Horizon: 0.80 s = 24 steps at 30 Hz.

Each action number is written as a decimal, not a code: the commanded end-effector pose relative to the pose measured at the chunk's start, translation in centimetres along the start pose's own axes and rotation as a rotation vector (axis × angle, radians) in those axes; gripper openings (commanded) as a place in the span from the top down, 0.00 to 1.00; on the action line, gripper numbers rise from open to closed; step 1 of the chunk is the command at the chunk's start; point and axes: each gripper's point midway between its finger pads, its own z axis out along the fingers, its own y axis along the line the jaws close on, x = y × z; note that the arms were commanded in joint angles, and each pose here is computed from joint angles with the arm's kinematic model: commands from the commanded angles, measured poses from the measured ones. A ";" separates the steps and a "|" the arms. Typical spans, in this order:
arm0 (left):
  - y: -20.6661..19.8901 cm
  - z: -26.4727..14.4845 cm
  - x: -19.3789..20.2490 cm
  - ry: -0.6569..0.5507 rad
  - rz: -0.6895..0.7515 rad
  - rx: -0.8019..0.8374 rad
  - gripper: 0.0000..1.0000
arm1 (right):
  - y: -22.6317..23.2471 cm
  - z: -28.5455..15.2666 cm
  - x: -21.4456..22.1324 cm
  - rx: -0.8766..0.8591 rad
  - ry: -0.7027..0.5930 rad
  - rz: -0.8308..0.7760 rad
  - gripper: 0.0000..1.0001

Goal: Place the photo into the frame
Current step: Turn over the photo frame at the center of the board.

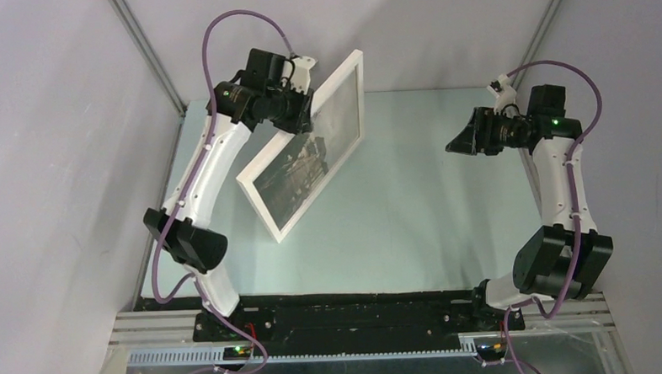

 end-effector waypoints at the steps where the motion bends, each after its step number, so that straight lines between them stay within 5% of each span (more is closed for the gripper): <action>1: -3.6 -2.6 -7.4 -0.265 -0.079 0.172 1.00 | 0.3 0.5 -0.1 -0.032 -0.003 -0.001 0.33; 24: -4.0 -0.3 -6.1 -0.231 -0.485 0.408 1.00 | -1.2 2.4 2.1 -0.048 0.039 0.069 0.34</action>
